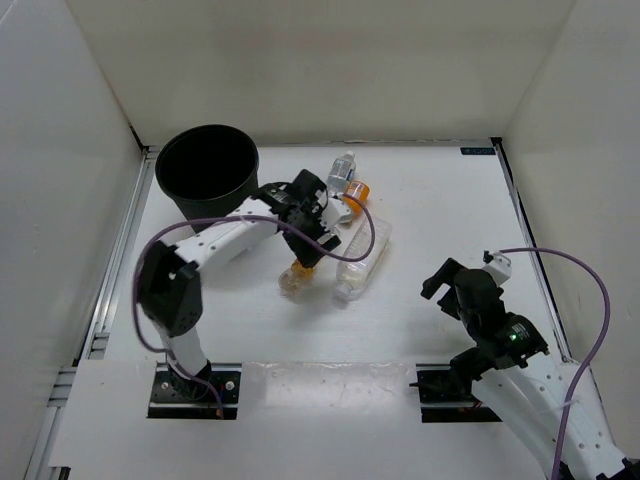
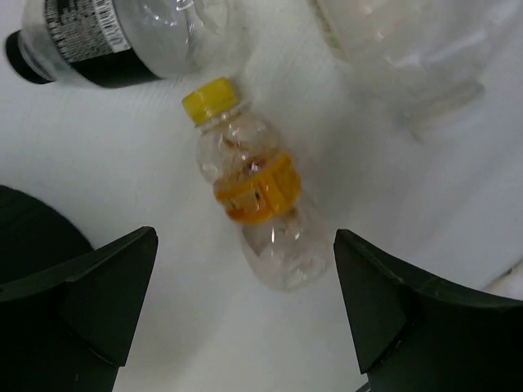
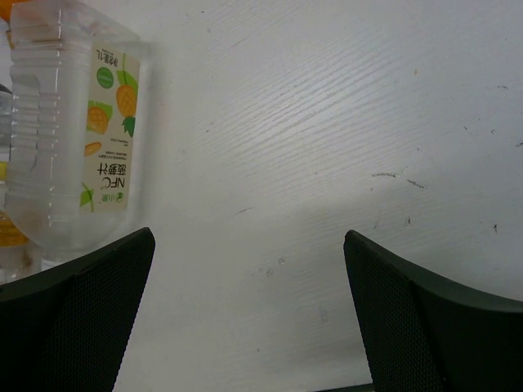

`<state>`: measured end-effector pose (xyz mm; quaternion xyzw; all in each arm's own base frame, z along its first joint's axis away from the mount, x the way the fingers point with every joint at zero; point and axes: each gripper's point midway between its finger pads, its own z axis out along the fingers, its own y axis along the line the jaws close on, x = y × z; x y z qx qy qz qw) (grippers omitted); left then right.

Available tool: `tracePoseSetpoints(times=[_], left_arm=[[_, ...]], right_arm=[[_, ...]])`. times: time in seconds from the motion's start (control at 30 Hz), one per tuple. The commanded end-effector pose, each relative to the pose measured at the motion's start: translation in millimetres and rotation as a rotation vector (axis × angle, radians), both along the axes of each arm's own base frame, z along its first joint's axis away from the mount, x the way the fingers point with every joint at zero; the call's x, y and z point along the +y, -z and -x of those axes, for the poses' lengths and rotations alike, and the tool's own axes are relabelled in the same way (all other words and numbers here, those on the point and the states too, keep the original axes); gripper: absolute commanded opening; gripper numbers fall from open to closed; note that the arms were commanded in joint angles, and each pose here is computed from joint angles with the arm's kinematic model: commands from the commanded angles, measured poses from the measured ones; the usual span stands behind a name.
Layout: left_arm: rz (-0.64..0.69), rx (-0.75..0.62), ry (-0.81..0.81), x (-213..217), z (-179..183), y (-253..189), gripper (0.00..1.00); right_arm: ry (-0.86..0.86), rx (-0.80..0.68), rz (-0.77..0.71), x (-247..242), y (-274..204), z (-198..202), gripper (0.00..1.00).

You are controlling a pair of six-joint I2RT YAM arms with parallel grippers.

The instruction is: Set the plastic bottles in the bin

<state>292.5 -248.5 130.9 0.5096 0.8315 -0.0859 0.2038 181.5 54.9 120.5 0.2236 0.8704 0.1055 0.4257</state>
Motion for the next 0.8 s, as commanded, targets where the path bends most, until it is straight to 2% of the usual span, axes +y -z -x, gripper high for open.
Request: tracePoseSetpoints(times=[0.0, 0.1, 0.17, 0.3, 0.43, 0.47, 0.5, 0.53, 0.63, 0.67, 0.7, 0.77], left_arm=[[-0.085, 0.032, -0.105, -4, -12, 31, 1.00], [-0.118, 0.051, -0.134, -2, -14, 52, 1.00], [-0.192, -0.002, -0.187, 10, -26, 65, 1.00], [-0.223, -0.033, -0.228, 18, -30, 69, 1.00], [-0.273, 0.068, -0.194, 28, -7, 95, 1.00], [-0.285, 0.106, -0.164, 30, 1, 101, 0.96], [-0.264, 0.165, -0.135, 26, 12, 105, 0.86], [-0.257, 0.196, -0.127, 24, 17, 104, 0.66], [-0.182, 0.239, -0.089, 13, 23, 86, 0.43], [-0.167, 0.224, -0.089, 10, 19, 73, 0.27], [-0.154, 0.225, -0.086, 6, 18, 67, 0.18], [-0.118, 0.185, -0.085, -3, 7, 31, 0.10]], right_arm=[[0.006, -0.023, -0.028, 2, -5, -2, 1.00], [0.007, -0.015, -0.023, 1, -3, 0, 1.00], [0.006, -0.023, -0.028, 1, -5, 0, 1.00], [0.001, -0.023, -0.020, 1, -4, 0, 1.00], [0.001, -0.032, -0.025, 2, -6, -2, 1.00], [0.001, -0.032, -0.025, 2, -6, -2, 1.00], [0.001, -0.040, -0.030, 2, -8, -3, 1.00], [0.001, -0.041, -0.030, 2, -8, -3, 1.00], [0.003, -0.053, -0.020, 2, -10, -7, 1.00], [0.003, -0.053, -0.020, 2, -10, -7, 1.00], [0.003, -0.072, -0.030, 3, -16, -10, 1.00], [-0.010, -0.071, -0.029, 5, -16, -11, 1.00]])
